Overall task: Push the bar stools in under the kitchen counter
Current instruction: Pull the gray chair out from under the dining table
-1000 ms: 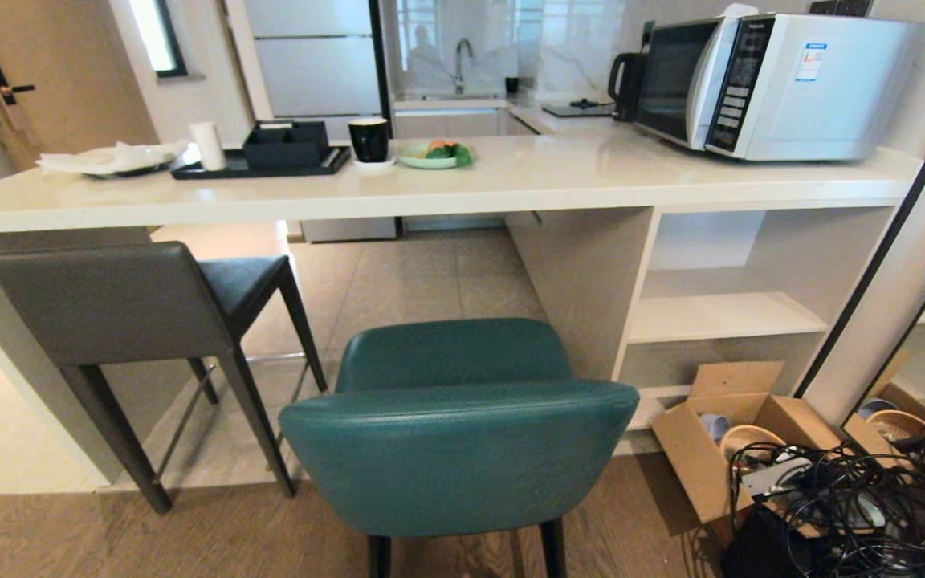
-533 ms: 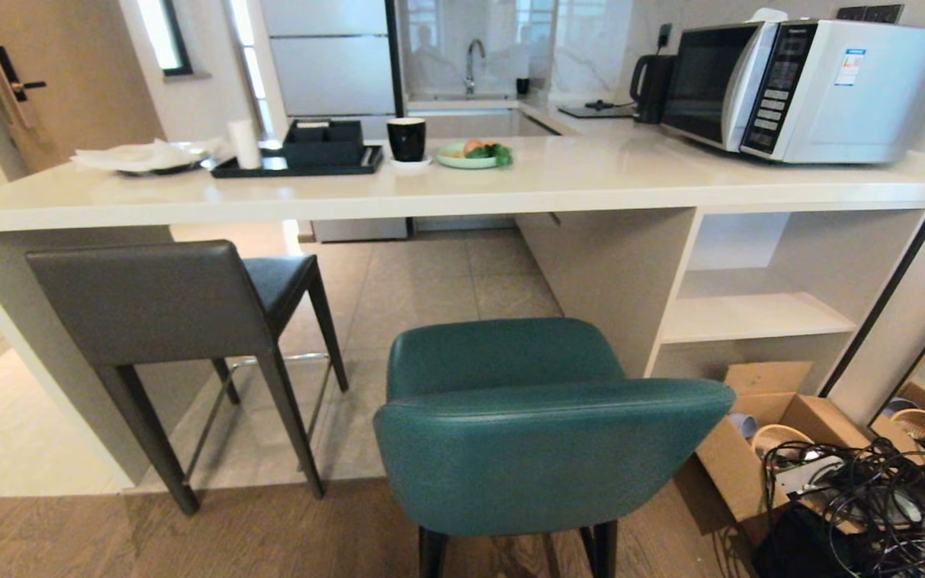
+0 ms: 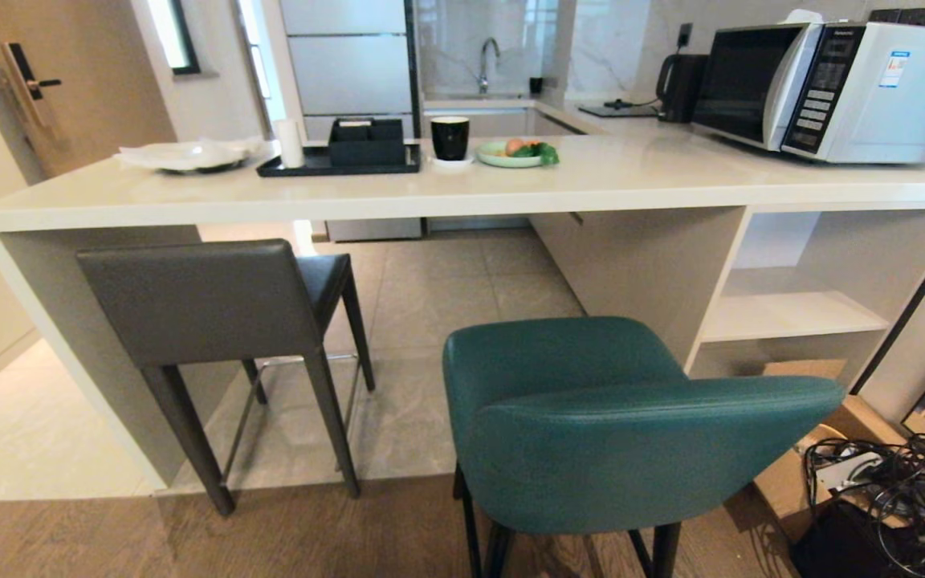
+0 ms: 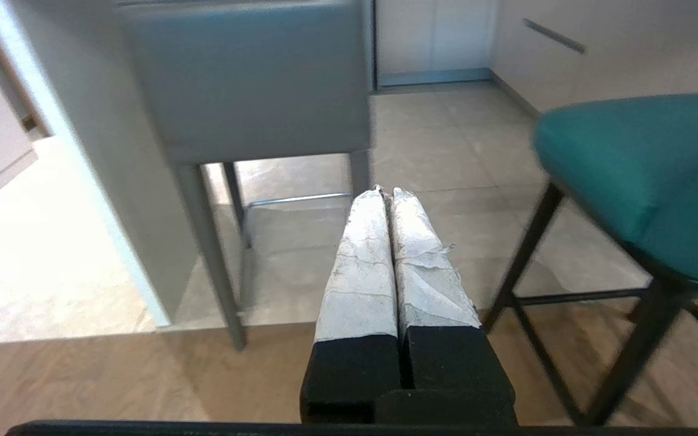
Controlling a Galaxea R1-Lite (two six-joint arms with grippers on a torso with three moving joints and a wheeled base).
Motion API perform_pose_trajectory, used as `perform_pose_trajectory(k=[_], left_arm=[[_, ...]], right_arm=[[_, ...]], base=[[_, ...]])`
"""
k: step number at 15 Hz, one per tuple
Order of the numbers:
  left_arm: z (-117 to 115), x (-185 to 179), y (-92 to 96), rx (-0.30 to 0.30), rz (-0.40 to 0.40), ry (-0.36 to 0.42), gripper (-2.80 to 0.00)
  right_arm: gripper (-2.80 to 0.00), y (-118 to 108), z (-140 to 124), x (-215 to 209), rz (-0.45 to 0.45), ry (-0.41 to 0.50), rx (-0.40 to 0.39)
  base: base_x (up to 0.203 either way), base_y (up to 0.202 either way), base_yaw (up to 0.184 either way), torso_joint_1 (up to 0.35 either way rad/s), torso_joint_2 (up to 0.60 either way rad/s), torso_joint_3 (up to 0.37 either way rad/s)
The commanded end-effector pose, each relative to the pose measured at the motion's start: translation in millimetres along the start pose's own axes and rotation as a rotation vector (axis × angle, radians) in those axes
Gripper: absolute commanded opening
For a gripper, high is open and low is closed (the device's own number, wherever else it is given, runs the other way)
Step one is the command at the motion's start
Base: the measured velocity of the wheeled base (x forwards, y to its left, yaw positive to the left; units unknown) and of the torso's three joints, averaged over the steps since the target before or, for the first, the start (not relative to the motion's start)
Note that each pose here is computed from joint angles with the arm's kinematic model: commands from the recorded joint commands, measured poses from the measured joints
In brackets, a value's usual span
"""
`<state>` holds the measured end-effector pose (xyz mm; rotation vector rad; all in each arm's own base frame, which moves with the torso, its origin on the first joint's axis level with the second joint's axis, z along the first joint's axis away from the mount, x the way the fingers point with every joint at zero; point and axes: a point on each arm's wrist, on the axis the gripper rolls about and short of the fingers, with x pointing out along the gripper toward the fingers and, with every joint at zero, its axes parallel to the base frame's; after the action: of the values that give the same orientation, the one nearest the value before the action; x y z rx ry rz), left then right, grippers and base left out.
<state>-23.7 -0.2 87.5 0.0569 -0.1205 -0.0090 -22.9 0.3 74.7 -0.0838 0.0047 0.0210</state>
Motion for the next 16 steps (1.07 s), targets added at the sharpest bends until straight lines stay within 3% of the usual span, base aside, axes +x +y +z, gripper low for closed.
perform_pose_trajectory(k=[1, 16], left_arm=[[-11.3, 2.1, -0.6, -0.002, -0.002, 0.041, -2.8], [-11.1, 2.1, -0.6, -0.031, 0.0, 0.039, -2.8]], right_arm=[[-2.8, 0.0, -0.4, 0.2, -0.002, 0.004, 0.009], [-2.8, 0.0, -0.7, 0.4, -0.004, 0.004, 0.018]], base=[[0.0, 0.201, 0.001, 0.002, 0.0, -0.002], [0.0, 0.197, -0.001, 0.002, 0.0, 0.001]])
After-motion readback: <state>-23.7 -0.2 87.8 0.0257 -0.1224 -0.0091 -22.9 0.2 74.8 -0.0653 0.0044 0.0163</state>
